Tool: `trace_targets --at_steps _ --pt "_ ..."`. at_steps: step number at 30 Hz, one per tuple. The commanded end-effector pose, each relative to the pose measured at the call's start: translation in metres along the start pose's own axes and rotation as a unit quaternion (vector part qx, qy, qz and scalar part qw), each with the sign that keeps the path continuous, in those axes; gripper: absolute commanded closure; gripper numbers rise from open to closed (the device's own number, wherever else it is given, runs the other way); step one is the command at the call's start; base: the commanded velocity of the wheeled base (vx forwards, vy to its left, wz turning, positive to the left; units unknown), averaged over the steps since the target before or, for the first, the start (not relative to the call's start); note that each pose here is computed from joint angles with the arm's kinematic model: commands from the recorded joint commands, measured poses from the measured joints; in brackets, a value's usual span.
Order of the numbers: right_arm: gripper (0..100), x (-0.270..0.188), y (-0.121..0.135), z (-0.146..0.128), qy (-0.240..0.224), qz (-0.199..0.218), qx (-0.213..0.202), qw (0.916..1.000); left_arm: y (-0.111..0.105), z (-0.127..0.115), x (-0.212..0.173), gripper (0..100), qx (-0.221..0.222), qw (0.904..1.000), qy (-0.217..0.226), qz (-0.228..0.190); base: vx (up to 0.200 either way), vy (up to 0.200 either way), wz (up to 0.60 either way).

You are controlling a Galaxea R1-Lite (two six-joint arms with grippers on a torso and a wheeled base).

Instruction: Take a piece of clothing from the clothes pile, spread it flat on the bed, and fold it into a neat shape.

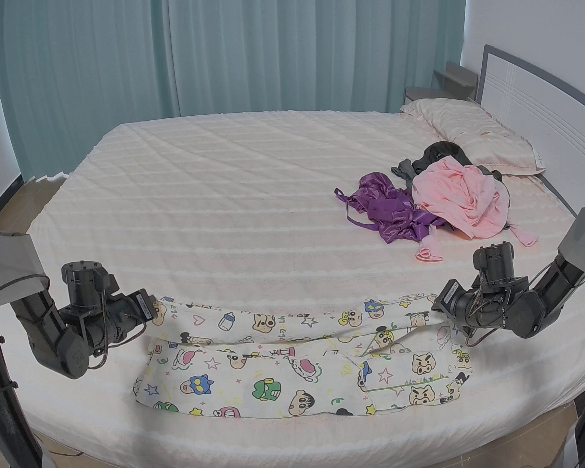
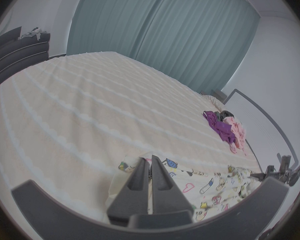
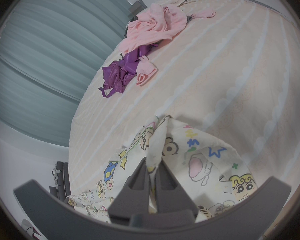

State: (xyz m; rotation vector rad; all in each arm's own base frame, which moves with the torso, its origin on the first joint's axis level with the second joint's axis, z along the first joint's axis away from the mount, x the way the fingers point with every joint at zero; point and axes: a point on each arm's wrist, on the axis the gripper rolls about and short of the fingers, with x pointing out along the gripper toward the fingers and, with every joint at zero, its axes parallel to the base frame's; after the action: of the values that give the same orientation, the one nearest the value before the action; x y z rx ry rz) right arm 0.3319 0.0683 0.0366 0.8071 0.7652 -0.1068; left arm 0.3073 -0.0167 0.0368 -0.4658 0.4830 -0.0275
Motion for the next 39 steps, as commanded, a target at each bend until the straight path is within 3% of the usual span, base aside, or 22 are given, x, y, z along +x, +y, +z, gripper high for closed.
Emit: trace_targets --at_steps 1,6,15,16,33,39 --pt "100 0.000 0.000 0.000 -0.006 0.008 0.003 0.9999 -0.018 0.030 0.017 100 -0.031 0.9989 -0.033 -0.007 0.000 0.000 0.00" --pt "100 0.002 -0.004 -0.004 0.002 -0.001 -0.002 1.0000 -0.024 0.047 0.027 100 -0.056 0.9964 -0.063 0.005 0.000 0.000 0.00" --pt "100 0.006 -0.014 -0.015 0.026 -0.025 -0.026 0.9990 -0.023 0.046 0.024 100 -0.074 0.9952 -0.063 0.010 0.000 0.000 0.00" --pt "0 0.006 -0.014 -0.016 0.028 -0.026 -0.028 0.9989 -0.023 0.045 0.023 100 -0.074 0.9953 -0.062 0.010 0.000 0.000 0.00" --pt "0 -0.019 0.001 -0.020 0.024 0.007 -0.006 0.9997 -0.023 0.041 0.015 100 -0.073 0.9957 -0.055 0.013 0.000 0.000 0.00" --pt "0 -0.018 0.004 -0.033 0.045 0.009 -0.010 0.9989 -0.023 0.041 0.015 100 -0.073 0.9957 -0.055 0.013 0.000 0.000 0.00"
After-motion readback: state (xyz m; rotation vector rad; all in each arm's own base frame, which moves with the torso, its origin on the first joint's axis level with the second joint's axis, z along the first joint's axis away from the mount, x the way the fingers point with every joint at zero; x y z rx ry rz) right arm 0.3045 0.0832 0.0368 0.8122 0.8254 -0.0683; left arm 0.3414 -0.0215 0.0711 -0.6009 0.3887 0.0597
